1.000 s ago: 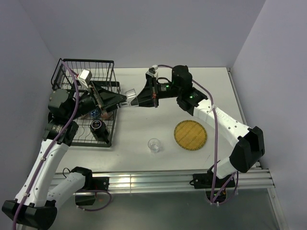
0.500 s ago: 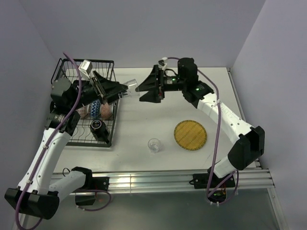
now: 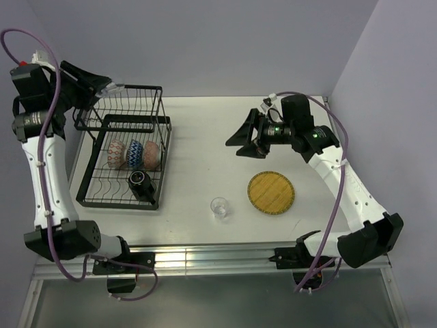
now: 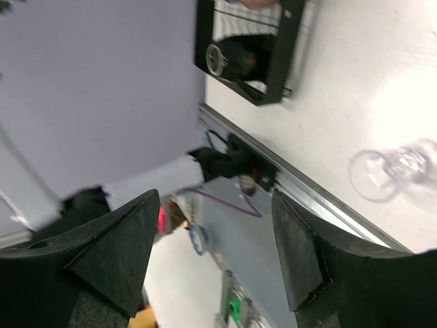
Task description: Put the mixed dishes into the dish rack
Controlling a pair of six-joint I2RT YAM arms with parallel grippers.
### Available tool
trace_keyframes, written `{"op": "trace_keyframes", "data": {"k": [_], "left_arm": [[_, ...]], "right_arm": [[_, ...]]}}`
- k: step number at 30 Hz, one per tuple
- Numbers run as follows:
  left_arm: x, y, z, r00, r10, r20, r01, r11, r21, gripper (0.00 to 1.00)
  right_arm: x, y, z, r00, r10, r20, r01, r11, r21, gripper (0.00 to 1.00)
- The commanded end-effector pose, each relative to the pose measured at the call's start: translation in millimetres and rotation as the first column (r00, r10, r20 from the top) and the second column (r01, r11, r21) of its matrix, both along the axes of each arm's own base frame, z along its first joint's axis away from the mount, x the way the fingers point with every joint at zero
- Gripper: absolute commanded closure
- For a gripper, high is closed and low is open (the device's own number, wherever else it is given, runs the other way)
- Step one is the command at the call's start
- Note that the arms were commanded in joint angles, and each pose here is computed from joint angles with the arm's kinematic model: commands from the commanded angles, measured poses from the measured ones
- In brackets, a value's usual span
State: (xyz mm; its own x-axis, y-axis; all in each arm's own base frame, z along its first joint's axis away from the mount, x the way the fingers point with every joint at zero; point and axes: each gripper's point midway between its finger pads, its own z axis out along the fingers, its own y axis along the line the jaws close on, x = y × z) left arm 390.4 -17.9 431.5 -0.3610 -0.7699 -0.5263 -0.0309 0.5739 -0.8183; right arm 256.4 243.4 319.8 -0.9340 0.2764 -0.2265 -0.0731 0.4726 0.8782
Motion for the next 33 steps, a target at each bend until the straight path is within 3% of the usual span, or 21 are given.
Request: {"op": "trace_keyframes", "data": {"k": [1,3,11,16,33], "left_arm": [[1.2,50.5,-29.0,0.975,0.182,-0.125,-0.153,0.965,0.211,1.0],[10.6,63.6,-51.6,0.954,0.214,-0.21,-0.155,0.952,0.264,1.0],[43.5,91.4,-78.3,0.908,0.277,-0.315,-0.156,0.92,0.359,1.0],[54.3,102.5,-73.0,0.892,0.319,-0.319,-0.17,0.893,0.416,1.0],[68.2,116.0,-132.7,0.805,0.373,-0.462,-0.112,0.86,0.498,0.97]], "right_arm": [[-21.6,-13.2,-20.8,0.999,0.024,0.021,-0.021,0.993,-0.113,0.27],[-26.2,-12.2,-26.0,0.999,0.039,0.012,-0.037,0.992,-0.118,0.27],[-33.4,-9.2,-45.7,0.997,0.077,-0.027,-0.08,0.987,-0.138,0.28],[-35.2,-10.0,-57.3,0.995,0.088,-0.05,-0.094,0.984,-0.152,0.29],[-34.5,-19.6,-86.1,0.994,0.058,-0.088,-0.078,0.969,-0.236,0.3]]}}
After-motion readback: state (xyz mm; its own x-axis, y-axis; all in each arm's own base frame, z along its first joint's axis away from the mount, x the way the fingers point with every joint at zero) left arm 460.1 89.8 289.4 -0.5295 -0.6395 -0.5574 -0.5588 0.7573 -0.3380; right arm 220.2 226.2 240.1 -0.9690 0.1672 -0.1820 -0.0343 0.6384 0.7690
